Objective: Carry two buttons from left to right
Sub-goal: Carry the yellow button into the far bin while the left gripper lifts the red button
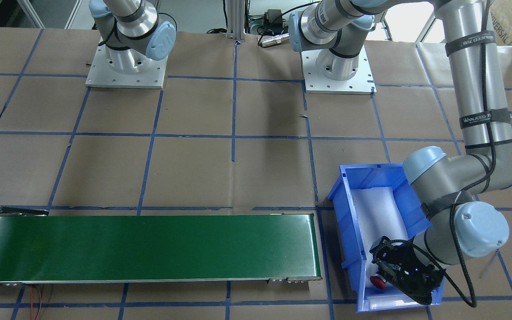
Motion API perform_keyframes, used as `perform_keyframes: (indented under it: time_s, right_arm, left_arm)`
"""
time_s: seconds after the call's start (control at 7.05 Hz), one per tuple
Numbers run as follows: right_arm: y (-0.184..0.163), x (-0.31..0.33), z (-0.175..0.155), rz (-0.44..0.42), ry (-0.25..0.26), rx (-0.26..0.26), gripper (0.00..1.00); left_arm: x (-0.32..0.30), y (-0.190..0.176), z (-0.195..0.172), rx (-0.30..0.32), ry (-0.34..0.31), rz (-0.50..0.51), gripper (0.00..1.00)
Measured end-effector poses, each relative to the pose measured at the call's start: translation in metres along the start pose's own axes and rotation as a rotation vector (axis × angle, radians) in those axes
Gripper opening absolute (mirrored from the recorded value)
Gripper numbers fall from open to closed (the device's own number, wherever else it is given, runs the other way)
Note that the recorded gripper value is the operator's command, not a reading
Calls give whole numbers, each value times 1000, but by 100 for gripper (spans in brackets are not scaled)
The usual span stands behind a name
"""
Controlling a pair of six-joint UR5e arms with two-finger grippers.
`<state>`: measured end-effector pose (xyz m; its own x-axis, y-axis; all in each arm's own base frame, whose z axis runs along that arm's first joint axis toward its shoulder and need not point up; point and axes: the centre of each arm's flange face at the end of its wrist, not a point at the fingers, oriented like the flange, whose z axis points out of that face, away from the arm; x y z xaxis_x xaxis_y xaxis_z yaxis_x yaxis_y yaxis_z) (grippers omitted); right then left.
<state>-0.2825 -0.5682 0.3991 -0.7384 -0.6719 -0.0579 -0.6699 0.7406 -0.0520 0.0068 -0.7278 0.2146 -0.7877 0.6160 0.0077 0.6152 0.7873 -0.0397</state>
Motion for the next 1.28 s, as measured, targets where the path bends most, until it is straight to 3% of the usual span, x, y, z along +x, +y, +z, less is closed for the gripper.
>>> perform_keyframes:
  time_s: [0.14,0.28,0.71,1.28]
  right_arm:
    - [27,12,0,50,7,-22,3]
    - [44,22,5,93,12,-50,3]
    - [56,68,48,197,23,-79,3]
    - [59,97,75,232,40,-101,3]
  left_arm:
    - [0,0,1,-1,1,0,33]
    - [0,0,0,0,-1,-1,25]
    - [-1,-1,-28,22,-36,-3,24]
    - [33,21,-150,39,-59,-23,24]
